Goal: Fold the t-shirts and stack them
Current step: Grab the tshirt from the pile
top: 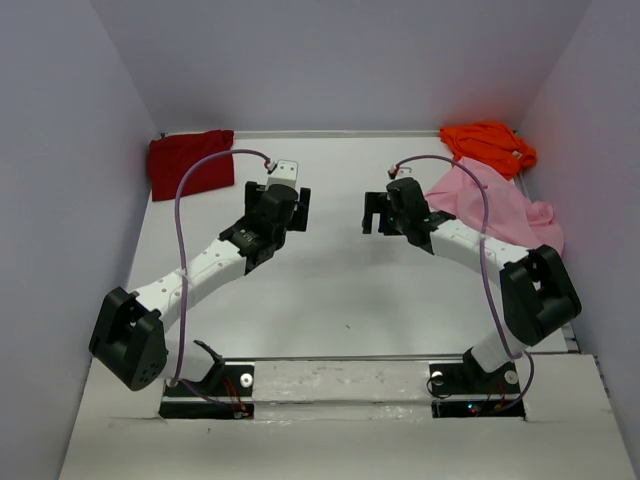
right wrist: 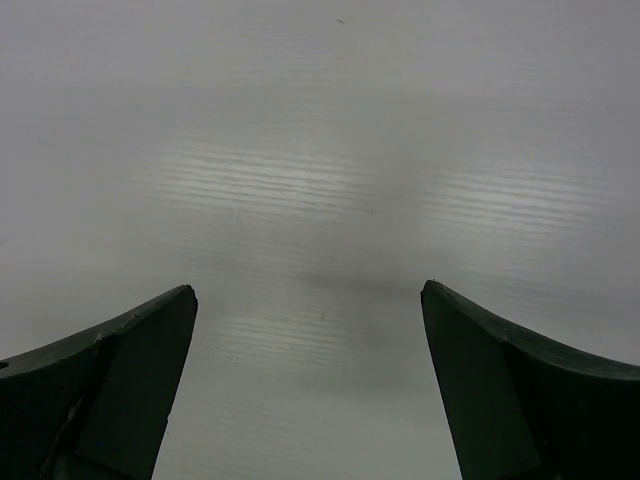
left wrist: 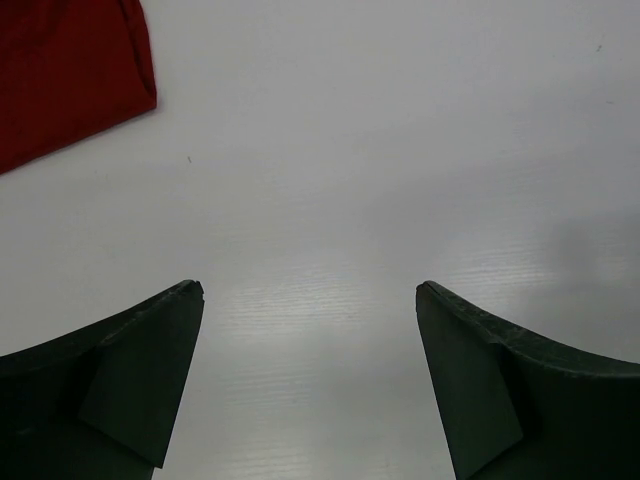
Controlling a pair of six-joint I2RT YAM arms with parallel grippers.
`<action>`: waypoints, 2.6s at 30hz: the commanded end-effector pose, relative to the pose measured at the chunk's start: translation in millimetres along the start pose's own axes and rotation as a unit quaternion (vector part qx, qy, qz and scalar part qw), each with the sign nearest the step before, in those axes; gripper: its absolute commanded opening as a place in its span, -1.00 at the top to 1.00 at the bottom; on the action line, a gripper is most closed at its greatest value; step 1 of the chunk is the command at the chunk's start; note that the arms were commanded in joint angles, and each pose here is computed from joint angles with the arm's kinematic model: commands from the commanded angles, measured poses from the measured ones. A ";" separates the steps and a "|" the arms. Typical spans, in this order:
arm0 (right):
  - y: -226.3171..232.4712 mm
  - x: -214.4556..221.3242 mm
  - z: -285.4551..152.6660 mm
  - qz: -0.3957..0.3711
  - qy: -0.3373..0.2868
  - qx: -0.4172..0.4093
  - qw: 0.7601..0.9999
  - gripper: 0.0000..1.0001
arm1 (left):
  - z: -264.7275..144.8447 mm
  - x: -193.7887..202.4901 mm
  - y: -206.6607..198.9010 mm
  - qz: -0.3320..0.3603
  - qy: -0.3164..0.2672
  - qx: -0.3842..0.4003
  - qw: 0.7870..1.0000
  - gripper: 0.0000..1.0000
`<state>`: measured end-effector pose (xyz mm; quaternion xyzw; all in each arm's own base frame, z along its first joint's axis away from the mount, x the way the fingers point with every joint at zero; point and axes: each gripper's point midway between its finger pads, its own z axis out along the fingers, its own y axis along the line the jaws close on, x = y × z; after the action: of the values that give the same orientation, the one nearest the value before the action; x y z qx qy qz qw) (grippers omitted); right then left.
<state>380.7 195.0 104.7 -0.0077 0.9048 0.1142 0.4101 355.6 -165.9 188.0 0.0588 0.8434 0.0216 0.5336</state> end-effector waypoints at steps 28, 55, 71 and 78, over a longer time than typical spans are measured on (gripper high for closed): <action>-158.5 -188.8 -20.0 0.059 -0.085 0.311 0.945 -0.98 | -20.8 -38.3 -5.3 -0.023 -0.051 0.030 0.998 -0.98; -278.2 -51.5 -77.6 0.124 0.014 0.514 0.849 -0.99 | -29.4 -42.6 -14.3 -0.031 -0.060 0.057 0.996 -0.98; -284.4 -0.4 -12.1 0.150 0.095 0.460 0.870 -0.97 | -31.5 -41.9 -13.9 -0.023 -0.063 0.056 0.996 -0.98; -273.9 7.8 4.0 0.158 0.107 0.418 0.888 -0.58 | -30.9 -40.5 -13.1 -0.019 -0.062 0.054 0.996 -0.98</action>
<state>391.7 -77.8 40.6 0.2837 0.8970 -0.2518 0.2268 342.5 -182.4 215.3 0.0799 0.8271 -0.0277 0.5557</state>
